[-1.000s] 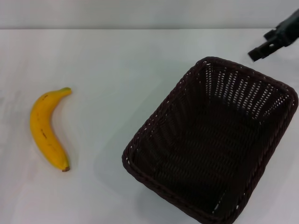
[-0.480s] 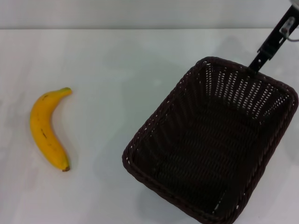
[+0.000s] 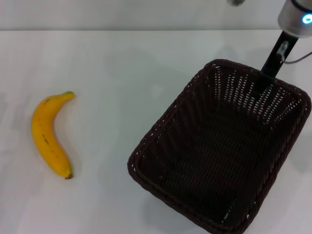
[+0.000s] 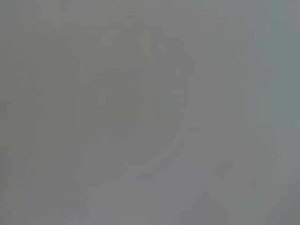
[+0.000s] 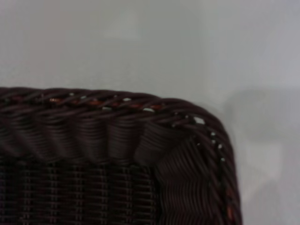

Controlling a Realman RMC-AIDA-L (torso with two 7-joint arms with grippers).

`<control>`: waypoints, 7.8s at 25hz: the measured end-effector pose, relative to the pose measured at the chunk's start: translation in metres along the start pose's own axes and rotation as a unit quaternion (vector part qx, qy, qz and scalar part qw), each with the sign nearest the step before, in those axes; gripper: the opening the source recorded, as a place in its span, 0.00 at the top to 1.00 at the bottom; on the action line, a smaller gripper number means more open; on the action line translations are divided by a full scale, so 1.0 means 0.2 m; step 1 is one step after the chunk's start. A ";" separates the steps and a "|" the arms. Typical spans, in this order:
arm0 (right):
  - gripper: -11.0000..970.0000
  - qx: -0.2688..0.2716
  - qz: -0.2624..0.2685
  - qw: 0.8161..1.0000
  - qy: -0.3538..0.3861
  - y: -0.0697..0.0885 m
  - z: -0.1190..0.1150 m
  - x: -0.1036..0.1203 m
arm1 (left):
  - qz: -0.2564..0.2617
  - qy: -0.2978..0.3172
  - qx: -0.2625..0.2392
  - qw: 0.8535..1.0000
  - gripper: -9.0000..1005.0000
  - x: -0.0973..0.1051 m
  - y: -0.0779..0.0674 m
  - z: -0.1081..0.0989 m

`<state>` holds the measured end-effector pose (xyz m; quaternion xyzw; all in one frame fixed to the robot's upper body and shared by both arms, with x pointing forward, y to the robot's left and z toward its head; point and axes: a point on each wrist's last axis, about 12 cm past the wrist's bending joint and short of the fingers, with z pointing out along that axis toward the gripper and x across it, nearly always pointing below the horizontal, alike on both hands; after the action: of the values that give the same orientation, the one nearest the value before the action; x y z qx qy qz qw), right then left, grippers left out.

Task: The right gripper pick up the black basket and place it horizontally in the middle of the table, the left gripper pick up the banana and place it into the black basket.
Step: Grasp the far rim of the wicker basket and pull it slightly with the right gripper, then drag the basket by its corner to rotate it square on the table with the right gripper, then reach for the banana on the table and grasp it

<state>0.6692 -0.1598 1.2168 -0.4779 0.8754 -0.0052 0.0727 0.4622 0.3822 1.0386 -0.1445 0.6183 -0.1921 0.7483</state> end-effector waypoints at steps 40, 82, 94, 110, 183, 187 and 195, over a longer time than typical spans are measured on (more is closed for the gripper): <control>0.77 -0.031 0.200 0.979 0.007 0.00 -0.07 -0.06 | 0.153 -0.016 -0.017 0.988 0.20 -0.03 0.02 0.02; 0.83 -0.058 0.347 0.936 0.033 0.12 -0.08 -0.07 | 0.194 -0.008 -0.042 0.980 0.21 -0.02 0.04 0.05; 0.77 0.002 0.308 0.950 0.043 0.13 0.00 -0.03 | 0.195 0.004 -0.051 0.979 0.21 -0.01 0.06 0.05; 0.69 -0.015 0.336 0.942 0.010 0.11 0.04 0.06 | 0.195 0.003 -0.051 0.979 0.22 -0.02 0.05 0.09; 0.31 0.153 0.233 0.775 -0.566 -0.14 0.14 1.38 | 0.077 0.740 -0.136 0.654 0.23 -0.22 -0.51 0.98; 0.31 0.157 0.234 0.777 -0.562 -0.14 0.15 1.38 | 0.067 0.731 -0.143 0.664 0.24 -0.21 -0.50 0.98; 0.31 0.157 0.231 0.780 -0.560 -0.14 0.16 1.38 | 0.044 0.727 -0.147 0.670 0.24 -0.14 -0.46 0.94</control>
<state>0.5498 -0.4038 1.1540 -0.1618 0.7516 0.1429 0.6233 0.6319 0.3105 1.1404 -0.0399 0.9924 -0.1092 0.0390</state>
